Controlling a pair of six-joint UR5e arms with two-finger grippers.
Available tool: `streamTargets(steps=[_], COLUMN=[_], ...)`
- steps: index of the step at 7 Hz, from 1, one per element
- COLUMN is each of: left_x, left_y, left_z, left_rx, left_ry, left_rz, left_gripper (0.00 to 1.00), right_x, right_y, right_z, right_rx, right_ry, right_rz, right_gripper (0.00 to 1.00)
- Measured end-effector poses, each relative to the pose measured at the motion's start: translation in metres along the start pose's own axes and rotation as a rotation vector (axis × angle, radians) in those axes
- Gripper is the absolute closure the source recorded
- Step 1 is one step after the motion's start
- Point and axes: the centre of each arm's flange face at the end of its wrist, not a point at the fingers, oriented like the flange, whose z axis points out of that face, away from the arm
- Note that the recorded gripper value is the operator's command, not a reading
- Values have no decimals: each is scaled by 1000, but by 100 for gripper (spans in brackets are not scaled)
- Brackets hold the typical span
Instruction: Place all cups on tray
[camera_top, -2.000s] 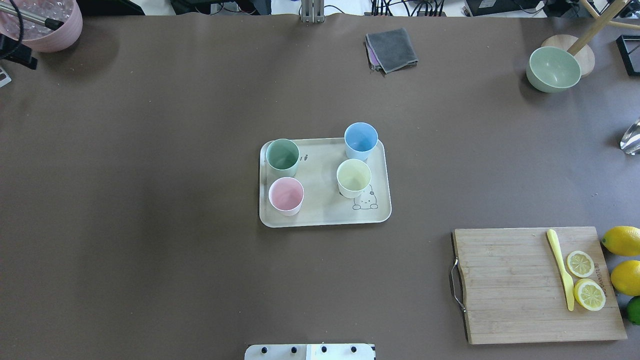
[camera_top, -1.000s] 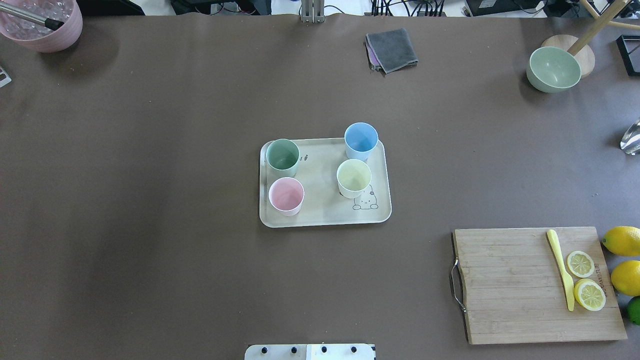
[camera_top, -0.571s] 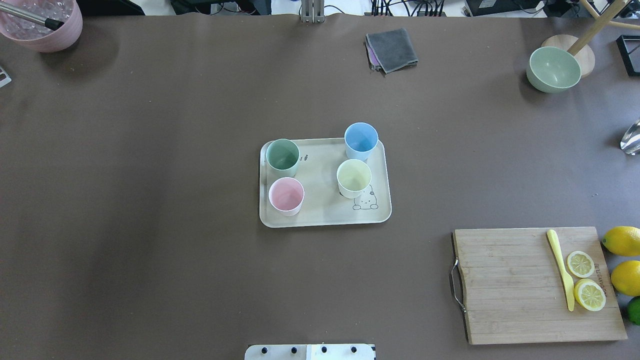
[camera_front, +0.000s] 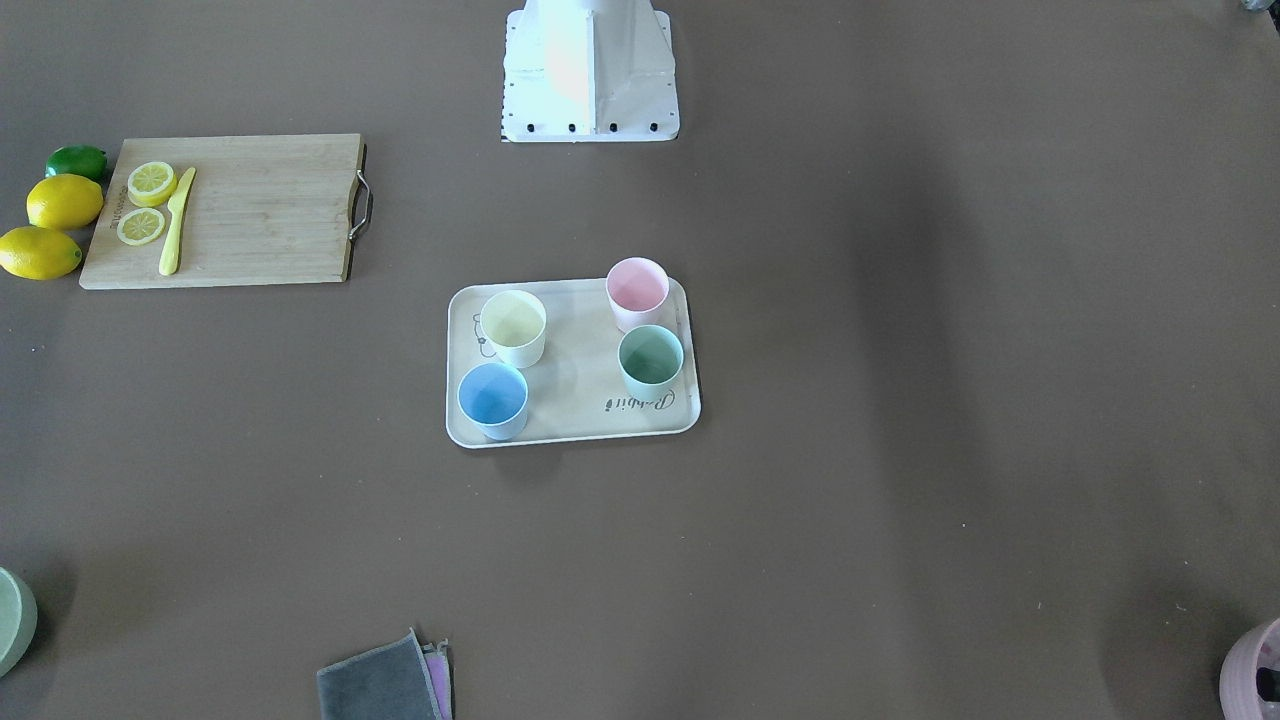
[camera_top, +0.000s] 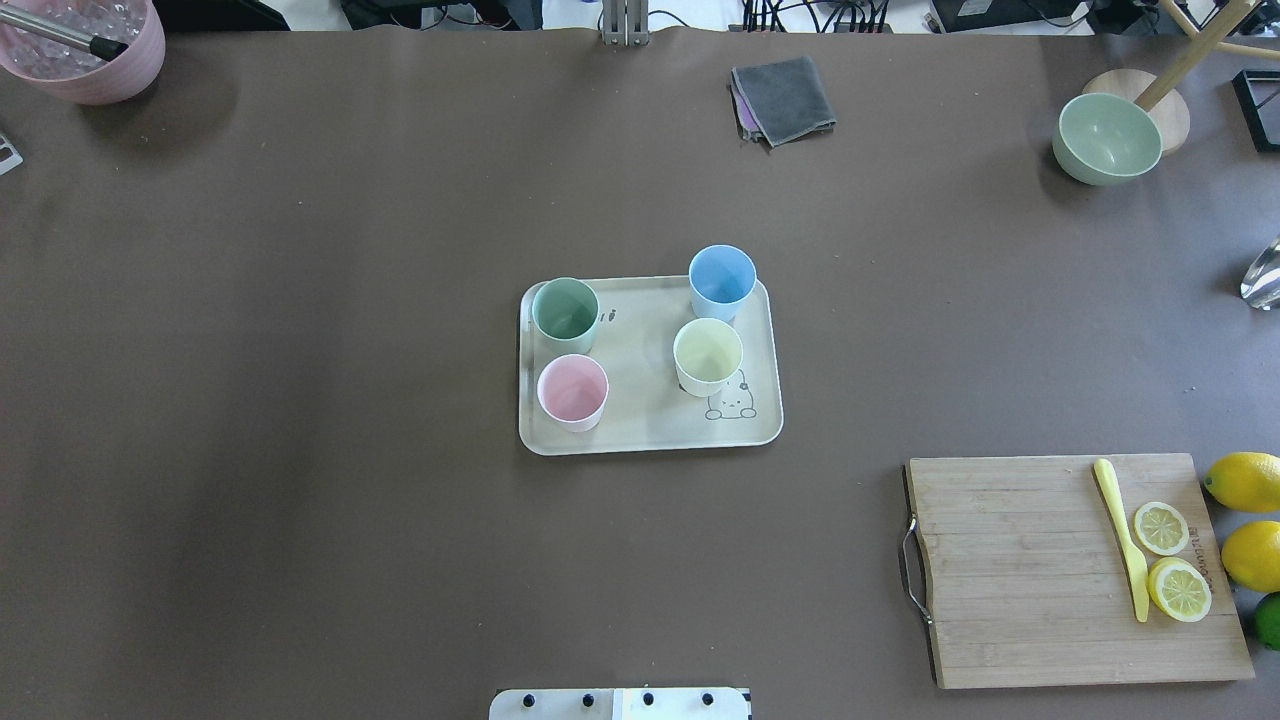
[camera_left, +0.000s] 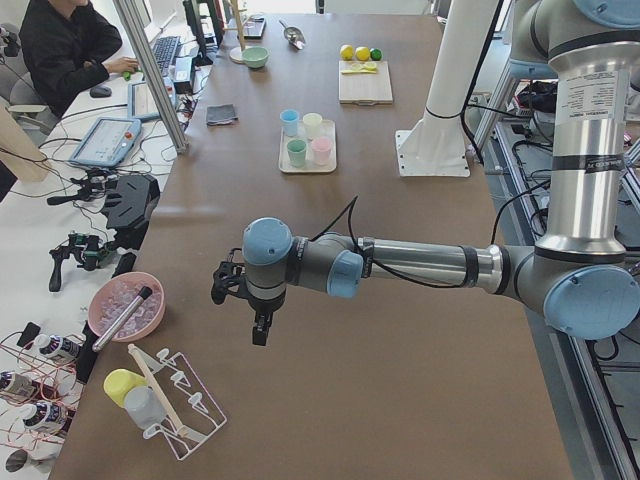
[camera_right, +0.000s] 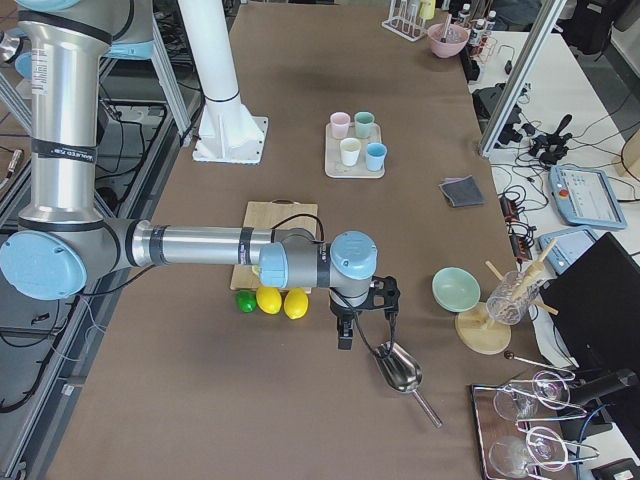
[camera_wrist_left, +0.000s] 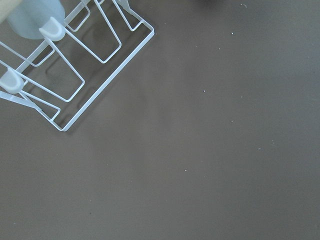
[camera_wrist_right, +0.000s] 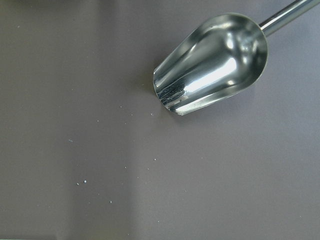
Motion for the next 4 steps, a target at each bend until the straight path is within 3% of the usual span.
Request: streamTargets(steps=[4], left_x=[4], left_y=[-7], left_z=[-3], left_rx=[7], left_ry=[2], left_rz=[2], left_gripper=[2], right_x=[-2], right_y=[-5], right_z=[-3], right_rx=[7], right_ry=[5], right_rz=[-5], right_gripper=[0])
